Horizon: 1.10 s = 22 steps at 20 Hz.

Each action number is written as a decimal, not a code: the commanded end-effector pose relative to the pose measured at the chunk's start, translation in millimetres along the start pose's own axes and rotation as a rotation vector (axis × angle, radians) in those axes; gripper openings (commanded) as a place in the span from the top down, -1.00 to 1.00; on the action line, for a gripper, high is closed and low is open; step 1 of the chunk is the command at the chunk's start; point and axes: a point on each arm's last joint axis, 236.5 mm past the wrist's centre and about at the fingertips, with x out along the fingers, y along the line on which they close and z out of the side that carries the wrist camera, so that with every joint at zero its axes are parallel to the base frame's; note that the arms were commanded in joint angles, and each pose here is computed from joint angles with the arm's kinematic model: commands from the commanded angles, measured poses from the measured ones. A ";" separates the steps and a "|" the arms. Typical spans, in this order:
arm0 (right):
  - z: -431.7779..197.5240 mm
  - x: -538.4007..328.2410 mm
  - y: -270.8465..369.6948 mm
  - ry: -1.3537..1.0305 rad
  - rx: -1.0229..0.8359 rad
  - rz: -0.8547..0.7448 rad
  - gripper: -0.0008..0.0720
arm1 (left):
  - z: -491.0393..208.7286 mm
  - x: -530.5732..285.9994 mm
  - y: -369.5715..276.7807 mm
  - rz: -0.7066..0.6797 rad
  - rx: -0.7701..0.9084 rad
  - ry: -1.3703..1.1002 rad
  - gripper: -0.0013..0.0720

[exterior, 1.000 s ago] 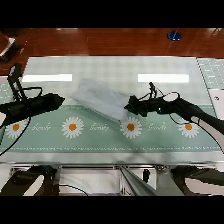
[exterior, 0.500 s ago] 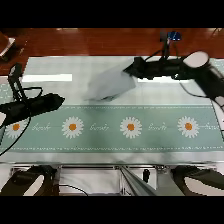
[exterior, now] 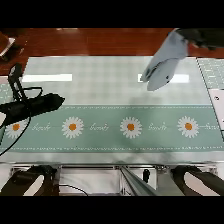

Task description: Fold the shirts.

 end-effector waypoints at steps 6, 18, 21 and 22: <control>8.5 -151.7 -118.6 -0.129 0.178 -0.477 0.93 | 7.0 0.3 -0.1 -0.001 -0.001 -0.029 0.91; -120.8 -282.6 -218.4 -0.095 0.566 -0.985 0.93 | 14.2 0.5 -3.2 -0.015 -0.009 -0.059 0.91; -164.2 -315.4 -221.4 -0.011 0.628 -1.153 0.93 | 16.9 4.6 -1.4 -0.011 -0.013 -0.065 0.91; -182.1 -327.8 -220.8 0.026 0.653 -1.222 0.93 | 18.5 6.8 -0.9 -0.010 -0.015 -0.070 0.91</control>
